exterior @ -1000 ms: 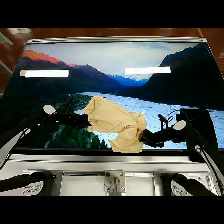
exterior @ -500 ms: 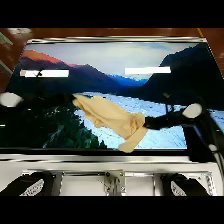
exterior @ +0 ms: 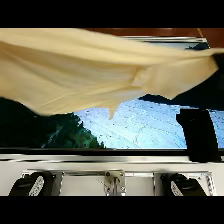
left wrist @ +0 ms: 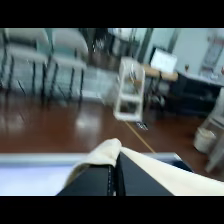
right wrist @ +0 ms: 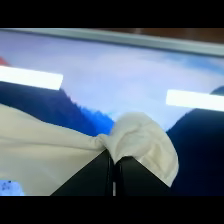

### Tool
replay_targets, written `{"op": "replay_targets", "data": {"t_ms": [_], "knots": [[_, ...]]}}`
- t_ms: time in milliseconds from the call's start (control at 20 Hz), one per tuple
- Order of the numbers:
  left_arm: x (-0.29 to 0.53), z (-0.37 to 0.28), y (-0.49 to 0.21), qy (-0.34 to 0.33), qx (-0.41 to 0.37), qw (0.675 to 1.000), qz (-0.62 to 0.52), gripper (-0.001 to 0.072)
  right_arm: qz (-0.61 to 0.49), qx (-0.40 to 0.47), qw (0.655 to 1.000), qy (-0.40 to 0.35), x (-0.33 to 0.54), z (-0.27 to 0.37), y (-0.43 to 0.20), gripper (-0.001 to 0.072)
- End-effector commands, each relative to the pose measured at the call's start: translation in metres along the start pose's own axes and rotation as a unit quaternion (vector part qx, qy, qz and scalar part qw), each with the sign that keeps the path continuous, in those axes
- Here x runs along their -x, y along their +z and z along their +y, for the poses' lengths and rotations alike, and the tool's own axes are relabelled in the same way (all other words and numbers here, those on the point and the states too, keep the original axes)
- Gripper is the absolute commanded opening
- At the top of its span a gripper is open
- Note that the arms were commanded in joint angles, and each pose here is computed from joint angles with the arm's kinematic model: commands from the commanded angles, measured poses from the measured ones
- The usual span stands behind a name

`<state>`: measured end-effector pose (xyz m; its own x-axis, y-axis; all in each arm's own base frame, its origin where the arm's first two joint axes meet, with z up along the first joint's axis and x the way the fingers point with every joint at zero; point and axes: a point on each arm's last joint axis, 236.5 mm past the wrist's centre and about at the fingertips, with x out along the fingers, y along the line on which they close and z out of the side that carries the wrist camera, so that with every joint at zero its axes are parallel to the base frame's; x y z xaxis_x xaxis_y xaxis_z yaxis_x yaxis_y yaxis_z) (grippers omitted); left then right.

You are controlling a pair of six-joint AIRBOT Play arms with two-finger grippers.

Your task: Fold the shirts.

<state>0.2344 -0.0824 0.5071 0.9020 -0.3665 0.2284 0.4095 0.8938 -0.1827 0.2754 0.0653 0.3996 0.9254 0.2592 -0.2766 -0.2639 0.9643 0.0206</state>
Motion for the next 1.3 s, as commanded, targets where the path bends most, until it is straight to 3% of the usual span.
{"op": "replay_targets", "data": {"t_ms": [0, 200, 500, 750, 1050, 1250], "knots": [[0.038, -0.010, 0.029, 0.044, -0.038, 0.998, -0.033, 0.0033, -0.091, 0.003, 0.996, -0.017, 0.059, 0.003, 0.054, 0.0064], [0.040, 0.009, -0.029, 0.075, -0.028, 0.993, 0.085, 0.0033, -0.100, -0.003, 0.995, -0.023, 0.074, 0.002, 0.061, 0.0064], [0.044, 0.062, -0.164, 0.116, 0.025, 0.952, 0.284, 0.0033, 0.125, -0.026, 0.989, -0.080, 0.022, -0.035, -0.031, 0.0064], [0.025, 0.120, -0.242, 0.163, 0.081, 0.918, 0.352, 0.0034, 0.264, -0.040, 0.961, -0.075, -0.088, -0.054, -0.089, 0.0064], [-0.049, 0.205, -0.332, 0.198, 0.174, 0.888, 0.378, 0.0035, 0.260, -0.084, 0.959, -0.078, -0.270, -0.084, -0.145, 0.0065], [-0.065, 0.225, -0.419, 0.200, 0.248, 0.841, 0.437, 0.0035, 0.308, -0.140, 0.939, -0.062, -0.333, -0.079, -0.216, 0.0065]]}}
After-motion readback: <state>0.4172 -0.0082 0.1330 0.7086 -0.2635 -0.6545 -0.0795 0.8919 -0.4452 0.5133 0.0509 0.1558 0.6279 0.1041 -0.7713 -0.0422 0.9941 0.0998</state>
